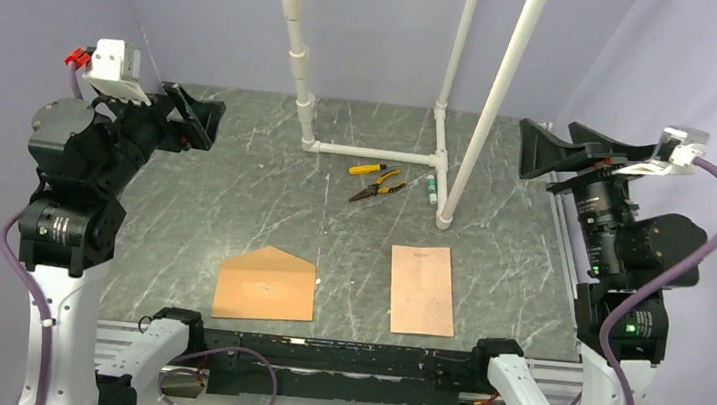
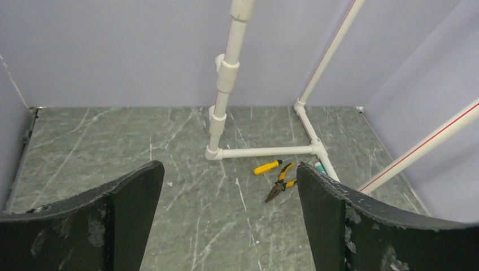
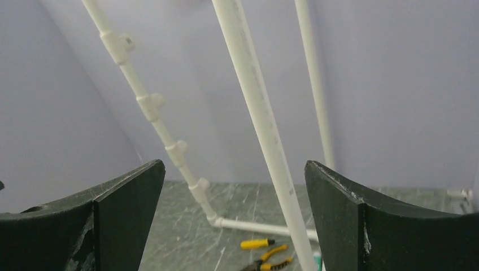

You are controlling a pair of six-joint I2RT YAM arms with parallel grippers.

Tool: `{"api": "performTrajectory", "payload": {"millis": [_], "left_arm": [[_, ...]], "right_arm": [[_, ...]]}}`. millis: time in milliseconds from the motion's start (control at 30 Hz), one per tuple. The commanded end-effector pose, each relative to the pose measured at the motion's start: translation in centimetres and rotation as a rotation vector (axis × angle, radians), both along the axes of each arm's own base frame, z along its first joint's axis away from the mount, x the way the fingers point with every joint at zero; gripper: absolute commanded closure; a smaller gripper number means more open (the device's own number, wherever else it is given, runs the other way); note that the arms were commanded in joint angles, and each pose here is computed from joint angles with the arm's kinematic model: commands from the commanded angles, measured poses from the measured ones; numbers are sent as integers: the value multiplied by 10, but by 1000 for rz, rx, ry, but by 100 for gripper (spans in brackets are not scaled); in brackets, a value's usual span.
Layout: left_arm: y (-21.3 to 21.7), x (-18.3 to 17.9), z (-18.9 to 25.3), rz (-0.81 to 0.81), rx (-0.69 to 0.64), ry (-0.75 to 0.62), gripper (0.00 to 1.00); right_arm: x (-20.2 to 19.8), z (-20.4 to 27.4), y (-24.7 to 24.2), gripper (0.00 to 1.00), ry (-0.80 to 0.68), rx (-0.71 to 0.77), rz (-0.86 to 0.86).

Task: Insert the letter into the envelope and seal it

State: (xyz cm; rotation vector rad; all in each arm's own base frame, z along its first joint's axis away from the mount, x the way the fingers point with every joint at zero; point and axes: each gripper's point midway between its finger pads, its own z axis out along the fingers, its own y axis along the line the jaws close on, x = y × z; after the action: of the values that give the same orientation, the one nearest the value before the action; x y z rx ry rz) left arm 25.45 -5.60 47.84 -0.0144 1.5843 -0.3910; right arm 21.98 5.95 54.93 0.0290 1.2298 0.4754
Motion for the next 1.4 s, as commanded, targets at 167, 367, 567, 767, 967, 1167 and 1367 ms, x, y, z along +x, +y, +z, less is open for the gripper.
{"api": "performTrajectory", "payload": {"millis": [167,367,567,767,967,1167,1367], "left_arm": [[-12,2,-47,-54,-74,131,7],[-14,11,-122,-5,-175,397,7],[-53,7,-186,-238,-227,589,7],[-107,8,-238,-389,-383,735,7],[-183,18,-292,-463,-374,792,9],[-261,14,-352,-502,-263,923,11],[-320,8,-403,-542,-231,1028,15]], "right_arm": [[28,-123,-10,0,351,123,-70],[40,-249,18,10,728,182,43],[41,-357,28,16,1024,212,62],[37,-436,19,19,1206,204,-30],[20,-485,31,30,1351,220,16],[-5,-514,36,39,1435,247,42],[-17,-522,37,67,1469,270,39]]}}
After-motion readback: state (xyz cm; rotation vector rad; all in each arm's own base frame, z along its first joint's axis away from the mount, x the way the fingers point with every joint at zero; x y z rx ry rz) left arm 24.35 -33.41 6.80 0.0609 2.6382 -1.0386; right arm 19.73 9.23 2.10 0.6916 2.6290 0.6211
